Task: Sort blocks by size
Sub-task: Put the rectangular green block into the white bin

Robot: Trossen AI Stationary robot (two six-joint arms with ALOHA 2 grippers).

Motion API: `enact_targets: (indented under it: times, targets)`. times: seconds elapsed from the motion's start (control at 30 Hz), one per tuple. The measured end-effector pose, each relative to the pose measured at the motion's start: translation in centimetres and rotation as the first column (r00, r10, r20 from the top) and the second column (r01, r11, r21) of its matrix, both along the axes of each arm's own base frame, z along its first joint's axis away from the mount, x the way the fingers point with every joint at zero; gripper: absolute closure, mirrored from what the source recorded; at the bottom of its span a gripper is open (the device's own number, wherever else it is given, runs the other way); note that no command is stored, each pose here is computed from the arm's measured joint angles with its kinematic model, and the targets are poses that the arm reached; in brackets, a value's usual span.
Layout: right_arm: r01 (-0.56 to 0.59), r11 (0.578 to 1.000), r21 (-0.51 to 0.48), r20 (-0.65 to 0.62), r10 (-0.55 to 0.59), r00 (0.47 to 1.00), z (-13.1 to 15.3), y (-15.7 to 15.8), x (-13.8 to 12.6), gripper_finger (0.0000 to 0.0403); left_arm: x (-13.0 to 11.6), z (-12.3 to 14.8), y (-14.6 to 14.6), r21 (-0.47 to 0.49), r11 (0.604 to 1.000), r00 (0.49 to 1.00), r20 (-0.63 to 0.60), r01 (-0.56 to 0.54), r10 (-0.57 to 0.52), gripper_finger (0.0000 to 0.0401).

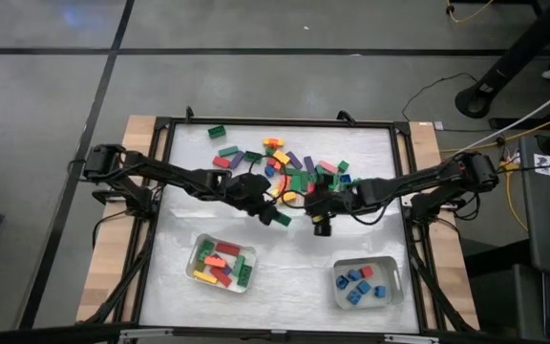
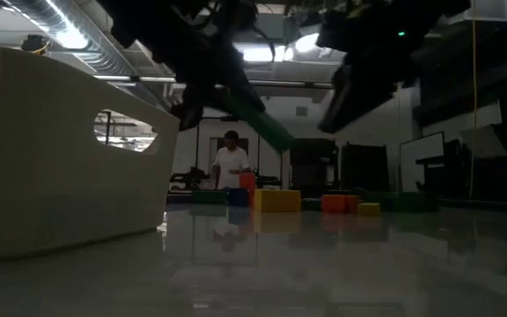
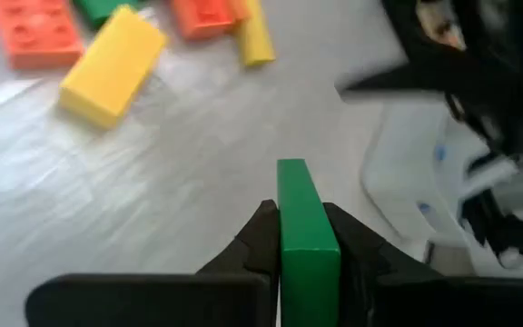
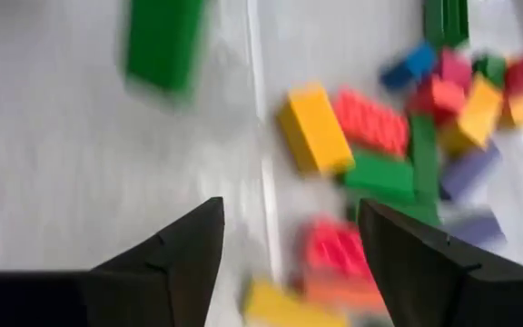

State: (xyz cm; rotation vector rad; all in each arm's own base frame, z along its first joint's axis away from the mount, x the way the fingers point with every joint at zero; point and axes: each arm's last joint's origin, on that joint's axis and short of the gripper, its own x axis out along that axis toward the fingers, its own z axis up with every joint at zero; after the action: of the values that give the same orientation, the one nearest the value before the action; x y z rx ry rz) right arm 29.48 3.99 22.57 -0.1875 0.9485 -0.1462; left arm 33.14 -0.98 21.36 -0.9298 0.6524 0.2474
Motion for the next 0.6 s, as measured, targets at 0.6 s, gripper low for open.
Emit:
enact_targets:
  times: [0.6]
  targets:
    - [0.156,0.987,0.033,-0.496,-0.119,0.860,-2.2,-6.4,-5.1,0.0150,-7.6,3.0,-5.6,-0.040,0.821,0.791,-0.241,0.570,-0.562,0.0339]
